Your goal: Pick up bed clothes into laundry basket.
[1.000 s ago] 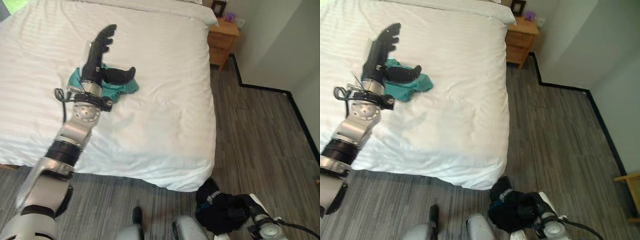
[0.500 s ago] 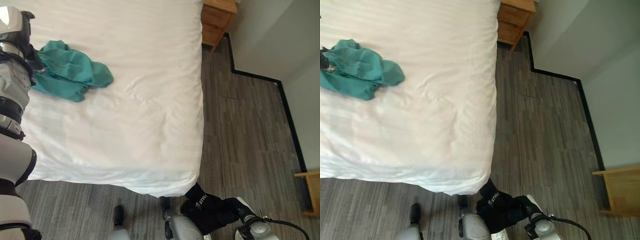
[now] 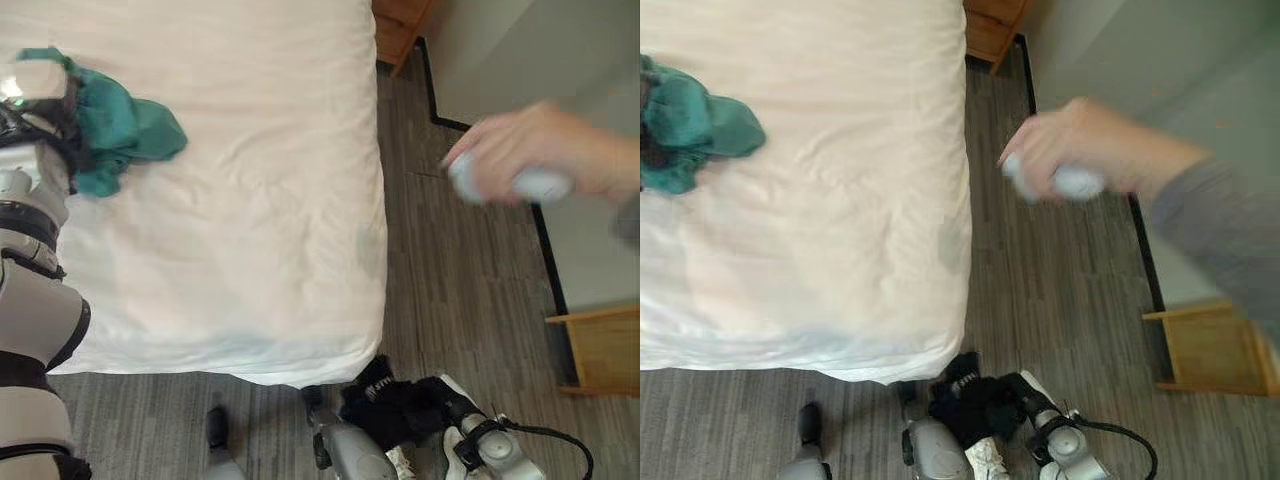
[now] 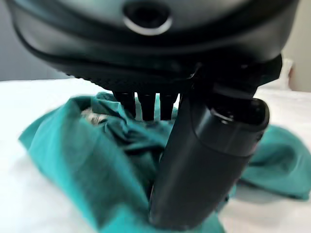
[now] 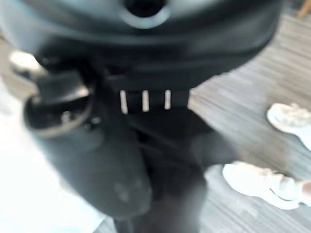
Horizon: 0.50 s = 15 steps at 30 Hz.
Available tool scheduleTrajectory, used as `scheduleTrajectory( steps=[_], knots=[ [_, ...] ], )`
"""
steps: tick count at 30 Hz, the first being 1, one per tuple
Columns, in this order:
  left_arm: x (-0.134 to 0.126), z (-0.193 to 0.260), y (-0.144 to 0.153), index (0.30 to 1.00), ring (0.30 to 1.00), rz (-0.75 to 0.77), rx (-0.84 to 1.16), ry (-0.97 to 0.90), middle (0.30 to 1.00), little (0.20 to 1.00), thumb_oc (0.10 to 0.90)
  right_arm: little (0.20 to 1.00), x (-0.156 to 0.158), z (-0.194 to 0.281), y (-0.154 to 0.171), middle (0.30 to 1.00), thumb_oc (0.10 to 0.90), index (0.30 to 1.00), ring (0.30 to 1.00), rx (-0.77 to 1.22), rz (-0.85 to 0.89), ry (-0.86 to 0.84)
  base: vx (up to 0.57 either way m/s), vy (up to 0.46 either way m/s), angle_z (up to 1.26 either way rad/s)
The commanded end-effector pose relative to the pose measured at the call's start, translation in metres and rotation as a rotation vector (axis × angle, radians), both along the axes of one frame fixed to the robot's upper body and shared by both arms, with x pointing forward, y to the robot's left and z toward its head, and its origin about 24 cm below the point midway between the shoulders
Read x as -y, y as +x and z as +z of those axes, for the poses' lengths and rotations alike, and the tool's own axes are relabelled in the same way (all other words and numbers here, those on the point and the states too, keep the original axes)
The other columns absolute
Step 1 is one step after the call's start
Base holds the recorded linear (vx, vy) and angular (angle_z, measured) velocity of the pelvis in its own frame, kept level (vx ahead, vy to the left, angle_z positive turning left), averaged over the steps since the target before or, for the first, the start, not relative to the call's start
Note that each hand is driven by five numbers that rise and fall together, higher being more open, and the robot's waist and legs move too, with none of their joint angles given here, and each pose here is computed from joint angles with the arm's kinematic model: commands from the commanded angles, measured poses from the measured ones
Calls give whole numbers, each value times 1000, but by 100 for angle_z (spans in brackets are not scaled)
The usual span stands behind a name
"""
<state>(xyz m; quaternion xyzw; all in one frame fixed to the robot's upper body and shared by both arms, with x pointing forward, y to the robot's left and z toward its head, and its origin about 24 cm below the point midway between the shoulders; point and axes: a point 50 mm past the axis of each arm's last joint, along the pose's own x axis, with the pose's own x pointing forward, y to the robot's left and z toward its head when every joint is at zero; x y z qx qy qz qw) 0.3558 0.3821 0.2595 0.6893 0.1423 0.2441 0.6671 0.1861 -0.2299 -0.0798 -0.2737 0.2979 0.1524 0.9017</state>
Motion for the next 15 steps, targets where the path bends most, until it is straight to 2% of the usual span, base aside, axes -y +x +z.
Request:
scheduleTrajectory(
  steps=[1, 4, 9, 10, 11, 12, 15],
  knots=[
    [-37, 3, -29, 900, 900, 145, 17, -54, 900, 900, 800, 300, 28, 17, 5, 300, 400, 300, 300, 54, 0, -83, -33, 1, -26],
    [-35, -7, -27, 900, 900, 126, 30, -83, 900, 900, 800, 300, 24, 15, 3, 300, 400, 300, 300, 47, 18, -85, -30, -5, -4],
    [-17, -6, -13, 900, 900, 40, 105, -140, 900, 900, 800, 300, 18, 7, -3, 300, 400, 300, 300, 18, 47, -90, -6, -1, 1],
    [-11, -3, -8, 775, 775, 9, 143, -170, 775, 775, 717, 300, 17, 6, -4, 300, 400, 300, 300, 14, 48, -89, 0, 0, 0],
    [-3, 3, -3, 571, 571, -32, 199, -213, 571, 571, 580, 300, 16, 5, -4, 300, 400, 300, 300, 11, 53, -87, 0, 0, 0],
    [15, 22, 8, 300, 300, -104, 288, -257, 300, 300, 400, 300, 17, 4, -6, 300, 400, 300, 300, 2, 57, -92, 0, 0, 0],
    [42, 60, 17, 300, 300, -248, 437, -306, 300, 300, 400, 300, 19, 1, -10, 300, 400, 300, 300, -13, 42, -97, 16, -7, 4]
  ],
)
